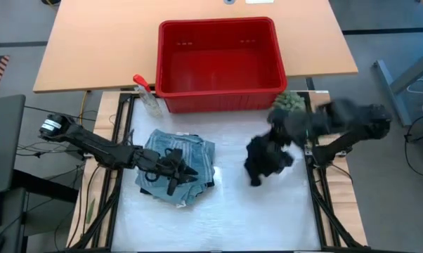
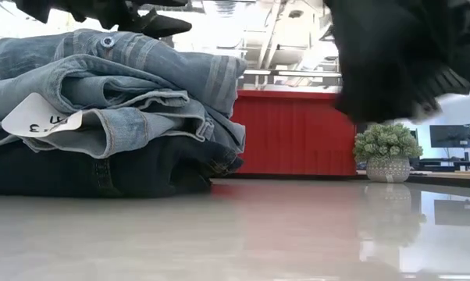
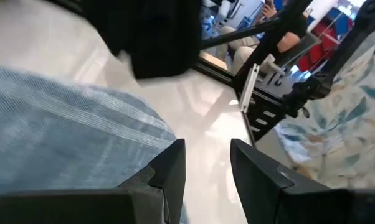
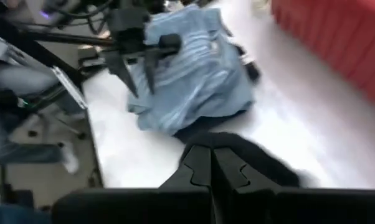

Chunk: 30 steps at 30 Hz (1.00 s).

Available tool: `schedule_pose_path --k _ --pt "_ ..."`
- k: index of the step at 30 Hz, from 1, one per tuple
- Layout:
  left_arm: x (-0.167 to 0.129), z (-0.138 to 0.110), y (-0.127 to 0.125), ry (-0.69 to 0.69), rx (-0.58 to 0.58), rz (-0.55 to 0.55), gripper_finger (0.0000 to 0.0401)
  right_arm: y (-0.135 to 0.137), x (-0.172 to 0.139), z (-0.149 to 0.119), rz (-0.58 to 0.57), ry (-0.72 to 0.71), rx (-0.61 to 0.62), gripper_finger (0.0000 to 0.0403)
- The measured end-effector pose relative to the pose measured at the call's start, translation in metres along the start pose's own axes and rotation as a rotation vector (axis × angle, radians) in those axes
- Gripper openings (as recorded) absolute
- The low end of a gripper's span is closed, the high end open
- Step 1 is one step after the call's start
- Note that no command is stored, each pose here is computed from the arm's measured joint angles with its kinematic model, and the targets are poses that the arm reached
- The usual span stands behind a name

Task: Fold Laundry from Bin
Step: Fold the black underwear

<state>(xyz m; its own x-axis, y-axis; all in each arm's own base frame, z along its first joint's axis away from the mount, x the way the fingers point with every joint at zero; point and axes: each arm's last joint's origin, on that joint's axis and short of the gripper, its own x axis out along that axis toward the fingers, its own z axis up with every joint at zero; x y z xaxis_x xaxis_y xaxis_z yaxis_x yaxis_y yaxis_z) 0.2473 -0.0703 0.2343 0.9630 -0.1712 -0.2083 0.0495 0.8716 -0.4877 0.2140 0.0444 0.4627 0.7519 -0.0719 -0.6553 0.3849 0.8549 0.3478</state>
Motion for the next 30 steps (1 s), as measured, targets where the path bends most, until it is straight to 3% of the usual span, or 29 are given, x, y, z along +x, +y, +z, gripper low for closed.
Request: schedule_pose_path --k 5,12,16,20,25,30 --pt "0.015 -0.017 -0.004 0.029 -0.07 -0.012 0.0114 -0.001 0.046 -0.064 0.037 0.037 0.127 0.002" --pt "0.029 -0.028 -0.003 -0.045 -0.175 0.046 0.0114 0.015 0.097 -0.147 0.316 0.293 0.227 0.0055" --pt "0.038 -0.018 -0.006 -0.107 -0.242 0.06 0.0114 0.016 0.103 -0.187 0.272 0.459 0.163 0.0094" --pt "0.044 0.001 -0.017 -0.15 -0.241 0.036 0.0114 0.015 0.098 -0.203 0.222 0.502 0.052 0.0146" --pt "0.05 0.024 -0.031 -0.18 -0.214 0.075 0.0114 0.018 0.091 -0.213 0.244 0.561 0.0 0.0207" --pt "0.052 0.035 -0.041 -0.158 -0.188 0.132 0.0114 -0.001 0.108 -0.214 0.075 0.487 0.013 0.0236"
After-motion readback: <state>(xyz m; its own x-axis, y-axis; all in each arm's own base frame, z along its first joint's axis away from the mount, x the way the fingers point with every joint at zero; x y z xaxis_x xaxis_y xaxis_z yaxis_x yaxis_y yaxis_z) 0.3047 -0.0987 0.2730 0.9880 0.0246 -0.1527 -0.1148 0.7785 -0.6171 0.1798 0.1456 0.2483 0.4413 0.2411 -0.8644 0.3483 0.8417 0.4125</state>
